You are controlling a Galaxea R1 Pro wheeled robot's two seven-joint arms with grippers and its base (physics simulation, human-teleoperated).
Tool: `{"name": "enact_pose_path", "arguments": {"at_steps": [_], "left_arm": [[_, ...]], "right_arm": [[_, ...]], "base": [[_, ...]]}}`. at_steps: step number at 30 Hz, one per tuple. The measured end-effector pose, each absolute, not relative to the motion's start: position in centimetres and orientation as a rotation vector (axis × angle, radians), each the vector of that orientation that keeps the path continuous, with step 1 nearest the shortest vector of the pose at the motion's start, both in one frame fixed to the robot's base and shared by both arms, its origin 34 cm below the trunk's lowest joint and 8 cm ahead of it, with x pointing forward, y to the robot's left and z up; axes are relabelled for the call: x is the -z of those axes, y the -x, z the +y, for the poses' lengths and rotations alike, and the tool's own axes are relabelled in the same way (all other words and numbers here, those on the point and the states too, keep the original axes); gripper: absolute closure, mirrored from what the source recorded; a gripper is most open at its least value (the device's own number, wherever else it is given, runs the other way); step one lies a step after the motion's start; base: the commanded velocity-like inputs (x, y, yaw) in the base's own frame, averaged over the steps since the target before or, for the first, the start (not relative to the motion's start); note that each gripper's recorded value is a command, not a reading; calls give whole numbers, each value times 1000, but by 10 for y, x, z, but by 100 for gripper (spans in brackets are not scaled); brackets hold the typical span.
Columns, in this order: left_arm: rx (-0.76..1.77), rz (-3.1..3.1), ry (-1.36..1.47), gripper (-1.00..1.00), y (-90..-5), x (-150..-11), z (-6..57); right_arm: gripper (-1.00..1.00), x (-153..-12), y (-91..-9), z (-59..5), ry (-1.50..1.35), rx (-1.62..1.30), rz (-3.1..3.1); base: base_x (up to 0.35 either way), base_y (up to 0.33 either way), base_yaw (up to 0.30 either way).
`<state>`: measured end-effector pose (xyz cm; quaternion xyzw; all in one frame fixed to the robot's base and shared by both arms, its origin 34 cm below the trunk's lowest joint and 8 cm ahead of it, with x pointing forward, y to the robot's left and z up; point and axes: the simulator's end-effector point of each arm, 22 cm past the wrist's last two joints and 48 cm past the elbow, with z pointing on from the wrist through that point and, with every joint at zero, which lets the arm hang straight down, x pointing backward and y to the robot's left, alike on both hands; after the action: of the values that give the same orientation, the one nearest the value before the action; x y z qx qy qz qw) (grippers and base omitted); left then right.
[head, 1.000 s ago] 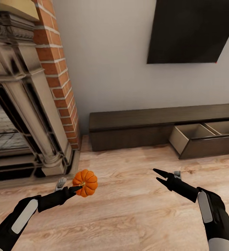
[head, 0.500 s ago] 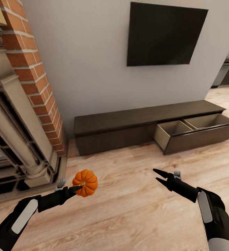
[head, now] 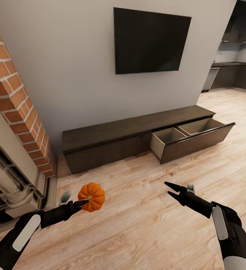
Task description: Place each of the two pumpkins and all three candles from the living room inside a cabinet in the living room (use any cabinet), then make sure every cabinet is closed, and position the cauldron so it is next to a table in the living room.
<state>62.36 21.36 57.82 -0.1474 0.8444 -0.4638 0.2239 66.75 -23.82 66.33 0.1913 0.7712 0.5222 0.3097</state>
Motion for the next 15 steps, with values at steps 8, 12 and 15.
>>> {"name": "enact_pose_path", "arguments": {"at_steps": [8, 12, 15], "left_arm": [[1278, 2331, 407, 100, -626, -594, 214], [1280, 2330, 408, 100, -627, -602, 214], [1280, 2330, 407, 100, -628, -608, 213]], "right_arm": [[-100, -679, -670, -238, -506, -1380, 2037], [-100, -687, -671, -238, -506, -1380, 2037], [-100, -693, -672, -238, -505, -1380, 2037]], "base": [[0, 0, -280], [0, 0, -280], [0, 0, -280]]}}
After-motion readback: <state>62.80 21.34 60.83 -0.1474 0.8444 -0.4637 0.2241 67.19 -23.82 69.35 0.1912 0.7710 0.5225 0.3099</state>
